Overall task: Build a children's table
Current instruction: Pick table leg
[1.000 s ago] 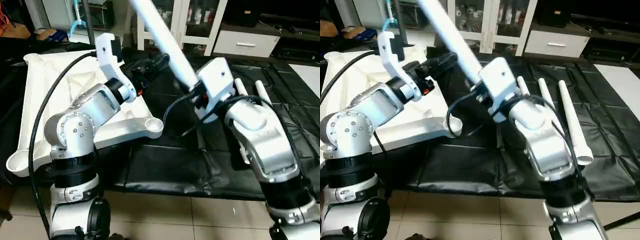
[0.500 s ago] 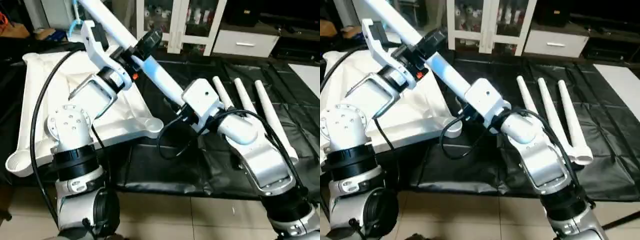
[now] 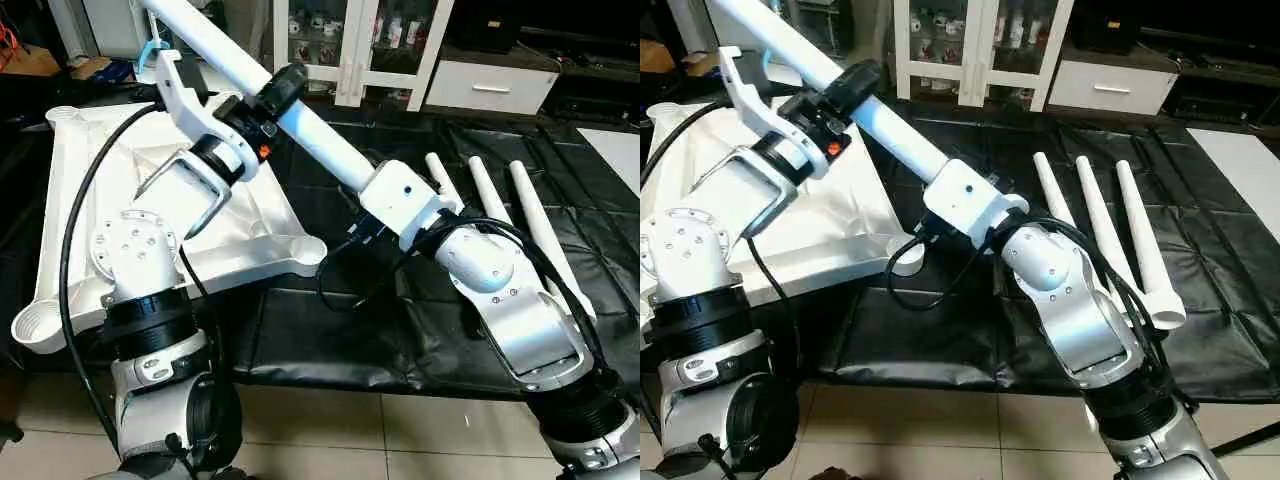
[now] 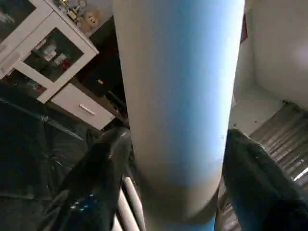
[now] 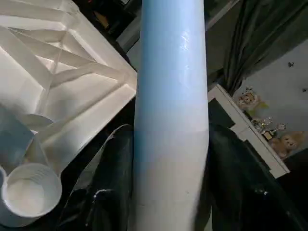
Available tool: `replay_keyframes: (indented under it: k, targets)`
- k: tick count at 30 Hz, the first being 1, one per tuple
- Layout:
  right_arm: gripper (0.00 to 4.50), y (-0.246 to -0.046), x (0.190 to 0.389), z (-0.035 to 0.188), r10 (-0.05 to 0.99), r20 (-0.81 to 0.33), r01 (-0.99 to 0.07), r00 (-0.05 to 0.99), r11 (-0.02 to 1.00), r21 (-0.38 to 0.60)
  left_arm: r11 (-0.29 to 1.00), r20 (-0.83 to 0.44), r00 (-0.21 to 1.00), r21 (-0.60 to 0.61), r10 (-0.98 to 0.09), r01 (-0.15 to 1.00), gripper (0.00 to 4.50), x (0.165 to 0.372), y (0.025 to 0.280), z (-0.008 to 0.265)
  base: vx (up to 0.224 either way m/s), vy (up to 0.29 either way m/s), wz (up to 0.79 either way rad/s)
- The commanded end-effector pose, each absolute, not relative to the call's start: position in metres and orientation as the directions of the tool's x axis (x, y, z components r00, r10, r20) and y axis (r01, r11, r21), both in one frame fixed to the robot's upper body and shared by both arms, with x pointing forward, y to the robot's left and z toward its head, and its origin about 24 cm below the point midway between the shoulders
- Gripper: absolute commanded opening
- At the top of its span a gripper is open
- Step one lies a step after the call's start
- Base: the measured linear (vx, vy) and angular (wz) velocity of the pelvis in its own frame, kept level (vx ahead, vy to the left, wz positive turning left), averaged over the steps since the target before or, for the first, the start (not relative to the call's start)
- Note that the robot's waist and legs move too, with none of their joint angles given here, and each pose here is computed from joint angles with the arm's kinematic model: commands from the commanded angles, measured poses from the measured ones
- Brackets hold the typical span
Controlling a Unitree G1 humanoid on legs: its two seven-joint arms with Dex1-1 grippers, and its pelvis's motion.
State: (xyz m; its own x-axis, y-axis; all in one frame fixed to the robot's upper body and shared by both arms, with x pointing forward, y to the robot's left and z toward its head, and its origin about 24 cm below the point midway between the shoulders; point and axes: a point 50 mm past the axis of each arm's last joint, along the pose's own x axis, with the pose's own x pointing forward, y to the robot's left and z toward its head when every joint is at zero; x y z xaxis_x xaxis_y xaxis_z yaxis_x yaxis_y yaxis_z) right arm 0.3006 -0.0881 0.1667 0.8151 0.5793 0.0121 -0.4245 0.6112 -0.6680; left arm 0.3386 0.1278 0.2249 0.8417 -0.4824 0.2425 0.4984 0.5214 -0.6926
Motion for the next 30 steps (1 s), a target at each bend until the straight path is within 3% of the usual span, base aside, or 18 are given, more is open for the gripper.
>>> replay_keyframes:
  k: [1,9,10,19,22,30]
  targets:
    - [1.81,-0.088,0.302,0.172,0.578,0.035,-0.397,0.815,0.602,-0.693,0.502,0.257,0.828,-0.693,-0.498,0.517,2.79,0.339,0.124,0.231,0.0,0.0,0.0]
    - [1.81,-0.087,0.3,0.168,0.585,0.023,-0.404,0.811,0.588,-0.7,0.499,0.263,0.832,-0.698,-0.488,0.513,2.21,0.339,0.126,0.231,0.0,0.0,0.0]
    - [1.81,-0.087,0.3,0.168,0.584,0.022,-0.403,0.811,0.587,-0.702,0.495,0.266,0.832,-0.701,-0.487,0.514,1.95,0.339,0.126,0.231,0.0,0.0,0.0]
    - [1.81,-0.087,0.301,0.168,0.58,0.032,-0.397,0.814,0.595,-0.699,0.49,0.276,0.834,-0.704,-0.478,0.513,1.69,0.338,0.128,0.232,0.0,0.0,0.0]
    - [2.53,-0.086,0.3,0.17,0.599,0.045,-0.422,0.799,0.613,-0.668,0.496,0.28,0.84,-0.703,-0.465,0.509,1.69,0.339,0.13,0.232,0.0,0.0,0.0]
    - [3.05,-0.081,0.287,0.18,0.652,0.145,-0.425,0.744,0.63,-0.65,0.512,0.282,0.859,-0.707,-0.428,0.487,1.68,0.341,0.137,0.235,0.0,0.0,0.0]
